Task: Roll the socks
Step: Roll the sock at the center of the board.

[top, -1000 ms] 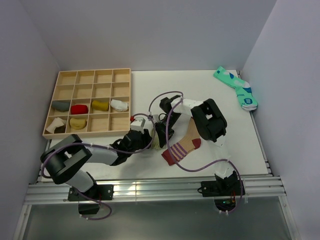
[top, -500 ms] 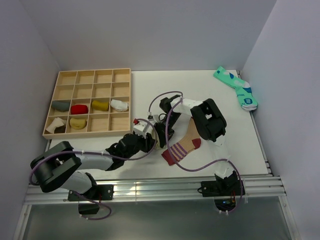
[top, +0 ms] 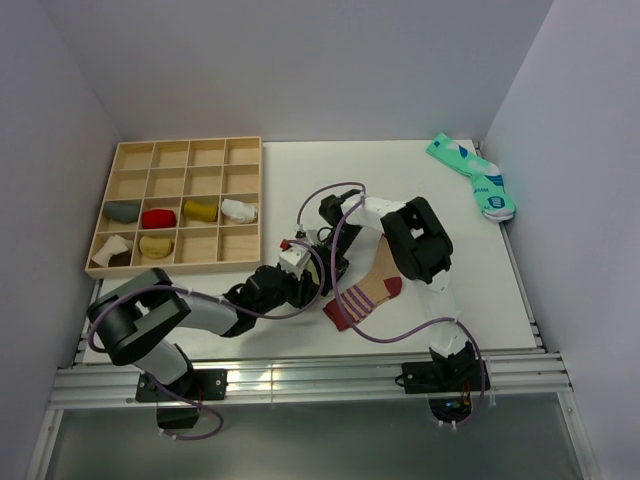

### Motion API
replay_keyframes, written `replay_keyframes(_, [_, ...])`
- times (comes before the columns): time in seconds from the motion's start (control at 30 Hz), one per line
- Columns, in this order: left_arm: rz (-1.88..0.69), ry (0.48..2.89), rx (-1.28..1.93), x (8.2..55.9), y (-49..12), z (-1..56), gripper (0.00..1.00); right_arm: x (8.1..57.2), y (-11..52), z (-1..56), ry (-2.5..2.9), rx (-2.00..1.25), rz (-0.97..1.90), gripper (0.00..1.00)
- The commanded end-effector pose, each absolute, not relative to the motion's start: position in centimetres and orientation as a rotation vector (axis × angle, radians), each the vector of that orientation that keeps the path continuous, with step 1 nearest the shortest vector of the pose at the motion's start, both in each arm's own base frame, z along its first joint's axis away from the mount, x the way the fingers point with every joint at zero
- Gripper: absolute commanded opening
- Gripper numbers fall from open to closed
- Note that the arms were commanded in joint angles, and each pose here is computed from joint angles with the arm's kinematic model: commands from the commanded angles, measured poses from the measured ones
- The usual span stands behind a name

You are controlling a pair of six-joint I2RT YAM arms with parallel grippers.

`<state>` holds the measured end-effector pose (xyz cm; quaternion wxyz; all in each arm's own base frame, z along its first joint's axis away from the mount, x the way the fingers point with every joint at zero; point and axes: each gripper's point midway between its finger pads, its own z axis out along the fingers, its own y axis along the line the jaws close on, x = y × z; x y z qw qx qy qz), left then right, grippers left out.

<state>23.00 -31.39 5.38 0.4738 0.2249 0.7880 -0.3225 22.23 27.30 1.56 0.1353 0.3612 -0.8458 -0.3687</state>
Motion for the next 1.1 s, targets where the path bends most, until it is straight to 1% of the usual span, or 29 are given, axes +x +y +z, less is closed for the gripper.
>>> replay_keyframes(0.0, [-0.858, 1.859, 0.572, 23.6, -32.9, 7.0, 0.48, 23.0, 26.6, 0.2, -2.468, 1.085, -0.998, 0.0])
replay_keyframes(0.27, [-0.882, 1.898, 0.557, 23.6, -32.4, 5.8, 0.43, 23.0, 26.6, 0.3, -2.468, 1.085, -0.995, 0.0])
replay_keyframes(0.43, [-0.905, 1.92, 0.572, 23.5, -32.6, 5.2, 0.37, 23.1, 26.6, 0.3, -2.474, 1.079, -0.996, 0.0])
replay_keyframes(0.67, [-0.922, 1.958, 0.565, 23.3, -32.5, 4.2, 0.33, 23.2, 26.6, 0.5, -2.48, 1.079, -0.998, 0.0])
replay_keyframes(0.73, [-0.924, 1.97, 0.557, 23.3, -32.4, 3.9, 0.31, 23.3, 26.6, 0.5, -2.482, 1.079, -0.999, 0.0])
replay_keyframes(0.77, [-0.928, 1.981, 0.549, 23.3, -32.3, 3.7, 0.29, 23.2, 26.7, 0.6, -2.481, 1.078, -1.001, 0.0])
replay_keyframes(0.9, [-0.929, 2.033, 0.543, 23.2, -32.3, 2.8, 0.15, 23.3, 26.7, 1.0, -2.496, 1.087, -1.012, 0.0])
replay_keyframes(0.97, [-0.926, 2.08, 0.528, 22.9, -32.1, 1.9, 0.11, 23.4, 26.7, 1.0, -2.51, 1.092, -1.007, 0.01])
replay_keyframes(1.0, [-0.924, 2.097, 0.524, 22.9, -32.2, 1.6, 0.08, 23.5, 26.8, 1.1, -2.521, 1.101, -1.006, 0.05])
replay_keyframes(1.03, [-0.922, 2.122, 0.522, 22.7, -32.1, 1.0, 0.06, 23.7, 26.8, 1.3, -2.531, 1.104, -1.009, 0.07])
replay_keyframes(1.07, [-0.913, 2.159, 0.499, 22.7, -32.0, 0.6, 0.02, 23.9, 26.8, 1.4, -2.553, 1.112, -1.003, 0.12])
